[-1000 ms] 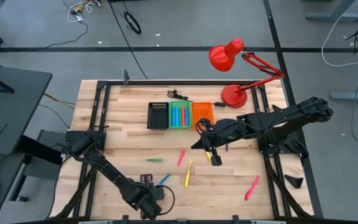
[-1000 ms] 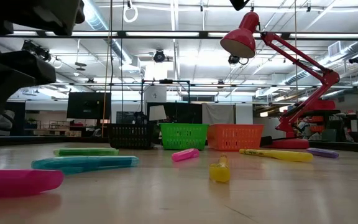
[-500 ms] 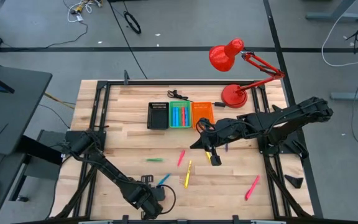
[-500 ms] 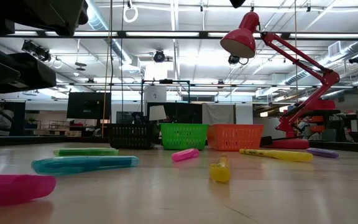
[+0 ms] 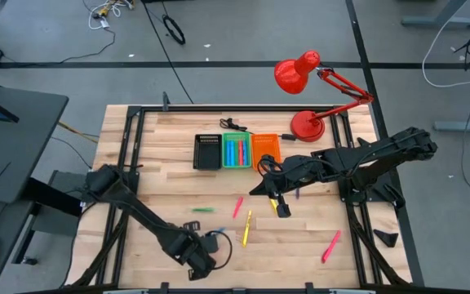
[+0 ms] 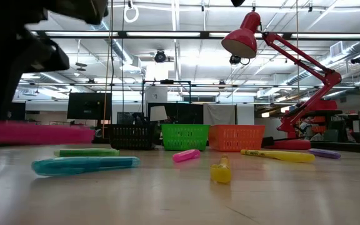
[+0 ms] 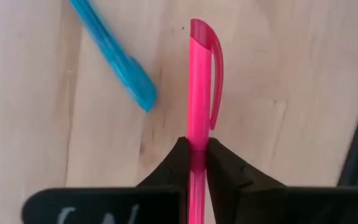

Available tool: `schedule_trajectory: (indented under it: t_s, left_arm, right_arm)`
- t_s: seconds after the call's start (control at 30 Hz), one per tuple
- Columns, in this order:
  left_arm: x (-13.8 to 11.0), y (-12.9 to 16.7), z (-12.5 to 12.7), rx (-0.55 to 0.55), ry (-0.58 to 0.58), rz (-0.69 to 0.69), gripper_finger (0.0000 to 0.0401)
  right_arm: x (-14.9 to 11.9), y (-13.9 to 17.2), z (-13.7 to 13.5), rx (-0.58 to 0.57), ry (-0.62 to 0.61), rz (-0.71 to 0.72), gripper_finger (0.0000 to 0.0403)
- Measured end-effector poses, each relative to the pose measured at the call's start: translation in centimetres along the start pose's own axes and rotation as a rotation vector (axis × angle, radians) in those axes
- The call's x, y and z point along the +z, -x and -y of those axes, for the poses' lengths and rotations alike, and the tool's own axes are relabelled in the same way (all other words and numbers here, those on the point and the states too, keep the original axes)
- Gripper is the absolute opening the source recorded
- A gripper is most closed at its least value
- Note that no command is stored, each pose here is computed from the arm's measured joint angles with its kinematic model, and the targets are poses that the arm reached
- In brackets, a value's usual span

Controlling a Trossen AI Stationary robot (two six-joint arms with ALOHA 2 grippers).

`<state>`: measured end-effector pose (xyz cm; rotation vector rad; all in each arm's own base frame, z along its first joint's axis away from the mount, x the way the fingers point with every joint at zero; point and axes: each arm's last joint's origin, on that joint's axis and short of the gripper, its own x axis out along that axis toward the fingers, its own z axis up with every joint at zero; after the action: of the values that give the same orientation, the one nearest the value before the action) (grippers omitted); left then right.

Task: Pick & Place Markers
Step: Put the left large pink pen into the black bin

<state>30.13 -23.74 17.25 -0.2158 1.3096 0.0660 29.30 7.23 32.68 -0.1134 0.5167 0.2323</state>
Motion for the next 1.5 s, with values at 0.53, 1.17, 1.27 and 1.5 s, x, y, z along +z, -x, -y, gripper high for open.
schedule_trajectory:
  t_s: [0.53,1.17,1.27,1.5]
  left_arm:
    - [2.5,6.7,-5.0,-0.009,0.191,0.020,0.0030]
    - [3.9,8.6,-10.6,0.117,0.517,-0.053,0.0030]
    - [4.6,8.6,-12.4,0.141,0.595,-0.086,0.0030]
    - [6.6,8.7,-17.5,0.188,0.725,-0.092,0.0030]
  right_arm:
    - [0.0,0.0,0.0,-0.001,0.015,0.005,0.0000]
    - [0.1,0.0,0.0,-0.002,0.015,0.012,0.0000]
    - [0.1,0.0,0.1,-0.003,0.018,0.014,0.0000]
    - [0.2,0.0,0.1,-0.004,0.029,0.025,0.0000]
